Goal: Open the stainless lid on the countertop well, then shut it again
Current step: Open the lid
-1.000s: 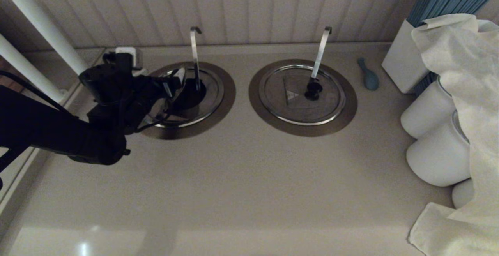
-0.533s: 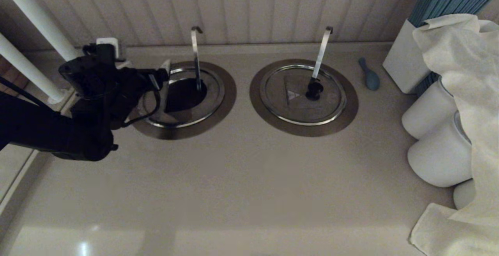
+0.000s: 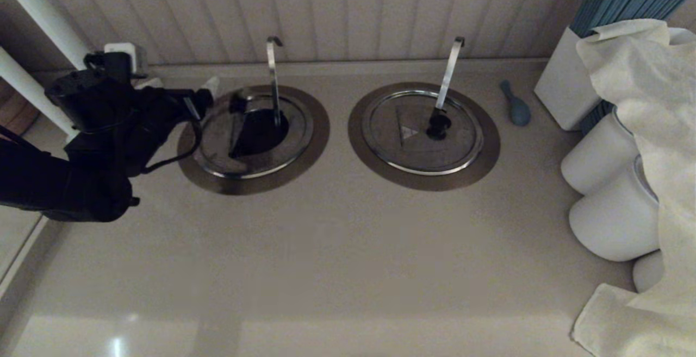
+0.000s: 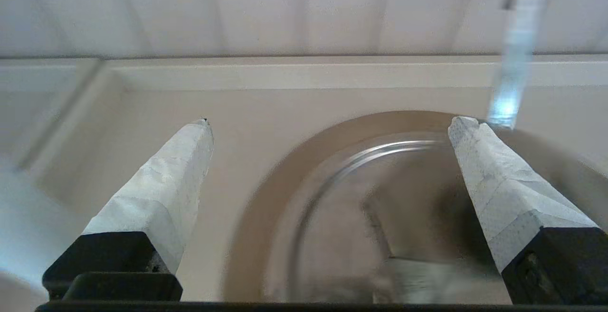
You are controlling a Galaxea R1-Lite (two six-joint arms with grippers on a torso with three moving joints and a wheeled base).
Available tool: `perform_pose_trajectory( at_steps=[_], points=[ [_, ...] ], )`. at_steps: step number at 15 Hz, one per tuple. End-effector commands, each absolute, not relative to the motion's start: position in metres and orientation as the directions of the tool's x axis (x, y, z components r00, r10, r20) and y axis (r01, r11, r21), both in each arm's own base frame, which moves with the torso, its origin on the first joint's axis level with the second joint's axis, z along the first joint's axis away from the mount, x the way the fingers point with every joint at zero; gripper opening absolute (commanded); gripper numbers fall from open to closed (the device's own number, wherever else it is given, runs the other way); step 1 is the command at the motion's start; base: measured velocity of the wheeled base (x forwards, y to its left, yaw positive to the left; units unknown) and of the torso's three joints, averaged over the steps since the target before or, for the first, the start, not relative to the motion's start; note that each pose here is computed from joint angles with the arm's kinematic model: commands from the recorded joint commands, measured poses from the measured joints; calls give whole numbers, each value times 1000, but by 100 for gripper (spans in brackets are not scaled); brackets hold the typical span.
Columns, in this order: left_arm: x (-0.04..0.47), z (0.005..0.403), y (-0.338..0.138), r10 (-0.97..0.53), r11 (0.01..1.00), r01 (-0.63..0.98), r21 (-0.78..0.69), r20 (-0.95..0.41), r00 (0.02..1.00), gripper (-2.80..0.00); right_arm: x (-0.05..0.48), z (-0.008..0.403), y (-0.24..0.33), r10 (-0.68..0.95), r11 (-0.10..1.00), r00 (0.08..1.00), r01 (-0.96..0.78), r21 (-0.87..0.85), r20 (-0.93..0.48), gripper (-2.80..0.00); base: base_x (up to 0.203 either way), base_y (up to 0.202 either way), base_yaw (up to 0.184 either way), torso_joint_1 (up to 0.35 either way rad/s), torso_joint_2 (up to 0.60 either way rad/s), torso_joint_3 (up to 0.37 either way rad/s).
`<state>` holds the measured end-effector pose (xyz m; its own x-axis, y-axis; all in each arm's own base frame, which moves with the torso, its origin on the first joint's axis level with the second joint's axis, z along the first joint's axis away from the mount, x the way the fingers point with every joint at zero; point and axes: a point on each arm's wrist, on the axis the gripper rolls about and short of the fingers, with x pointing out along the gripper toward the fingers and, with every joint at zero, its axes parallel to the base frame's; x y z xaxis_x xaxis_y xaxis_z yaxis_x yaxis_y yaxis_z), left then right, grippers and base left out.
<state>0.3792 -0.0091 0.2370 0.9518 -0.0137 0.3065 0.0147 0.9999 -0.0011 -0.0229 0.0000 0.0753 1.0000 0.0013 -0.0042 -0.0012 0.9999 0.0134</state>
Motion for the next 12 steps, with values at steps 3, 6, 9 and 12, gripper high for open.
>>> perform_pose_trajectory(
  at_steps=[3, 6, 9, 12],
  points=[
    [378, 237, -2, -6, 1000, 6, 2, 303, 953, 0, -23, 75, 0, 2, 1000, 1000, -1, 14, -7, -280, 0, 0, 0, 0, 0, 0],
    [378, 235, -23, -58, 998, 62, -6, 296, 953, 0, -23, 75, 0, 2, 1000, 1000, -1, 14, -5, -280, 0, 0, 0, 0, 0, 0],
    [382, 219, -66, -151, 986, 164, -29, 257, 954, 0, -23, 75, 0, 2, 1000, 1000, -1, 14, -6, -280, 0, 0, 0, 0, 0, 0],
    [386, 200, -90, -190, 979, 201, -30, 213, 958, 0, -23, 75, 0, 2, 1000, 1000, -1, 14, -5, -280, 0, 0, 0, 0, 0, 0]
  ],
)
